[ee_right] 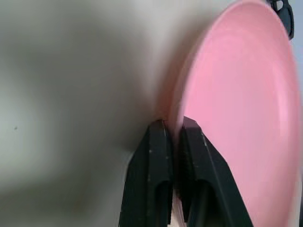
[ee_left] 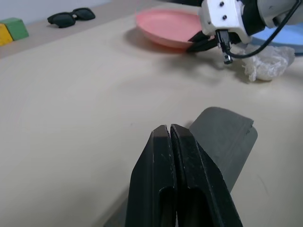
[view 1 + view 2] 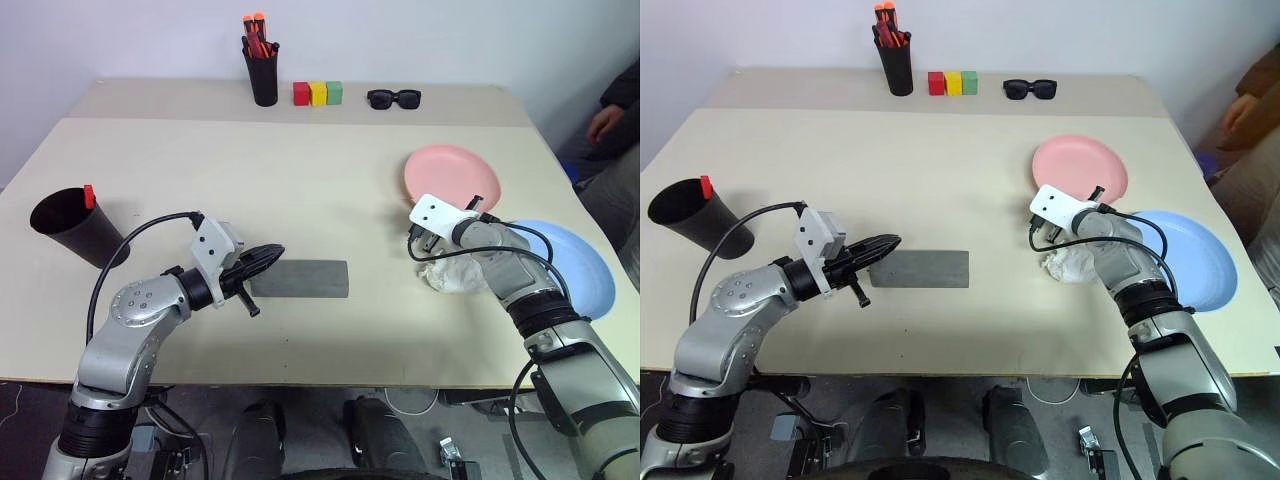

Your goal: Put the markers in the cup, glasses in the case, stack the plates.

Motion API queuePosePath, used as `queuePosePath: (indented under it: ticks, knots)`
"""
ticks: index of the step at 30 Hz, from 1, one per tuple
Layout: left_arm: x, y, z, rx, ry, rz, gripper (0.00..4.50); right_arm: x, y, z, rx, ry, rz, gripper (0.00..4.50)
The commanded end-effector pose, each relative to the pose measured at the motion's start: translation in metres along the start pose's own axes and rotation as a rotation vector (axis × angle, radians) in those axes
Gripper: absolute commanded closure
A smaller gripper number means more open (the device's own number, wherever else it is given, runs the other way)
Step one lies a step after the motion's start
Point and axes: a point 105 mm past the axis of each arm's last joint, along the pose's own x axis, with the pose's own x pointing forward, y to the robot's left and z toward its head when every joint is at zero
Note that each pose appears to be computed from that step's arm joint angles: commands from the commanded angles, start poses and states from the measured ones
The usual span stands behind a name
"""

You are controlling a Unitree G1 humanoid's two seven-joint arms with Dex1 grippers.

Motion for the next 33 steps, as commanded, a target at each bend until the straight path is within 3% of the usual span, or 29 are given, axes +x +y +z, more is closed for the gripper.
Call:
queuePosePath:
  ticks: [1,5,8,12,16,19,23,28,33]
  knots:
    - [0.003,-0.007,0.009,0.026,-0.041,-0.029,4.50,-0.025,-0.048,0.017,-0.076,-0.080,-0.141,4.47]
    - [0.009,-0.009,0.008,0.018,-0.048,-0.077,4.50,-0.067,-0.076,0.014,-0.050,-0.114,-0.183,4.47]
    - [0.016,-0.009,0.005,0.014,-0.047,-0.119,4.50,-0.108,-0.083,-0.003,-0.021,-0.084,-0.146,4.47]
    - [0.028,-0.008,0.001,0.018,-0.047,-0.170,4.50,-0.155,-0.064,-0.033,-0.017,0.030,-0.023,4.47]
    - [0.037,-0.010,0.003,0.017,-0.070,-0.206,4.50,-0.179,-0.039,-0.053,0.059,0.110,0.079,4.47]
    - [0.042,-0.013,0.003,0.014,-0.077,-0.224,4.50,-0.186,-0.022,-0.068,0.109,0.174,0.149,3.56]
    - [0.040,-0.013,-0.001,0.009,-0.071,-0.224,4.50,-0.186,-0.021,-0.060,0.089,0.137,0.148,1.66]
    - [0.036,-0.012,-0.004,0.005,-0.062,-0.206,4.50,-0.178,-0.012,-0.034,0.124,0.002,0.194,1.66]
    - [0.032,-0.011,-0.005,0.005,-0.064,-0.170,4.50,-0.152,0.015,-0.017,0.129,-0.087,0.263,1.66]
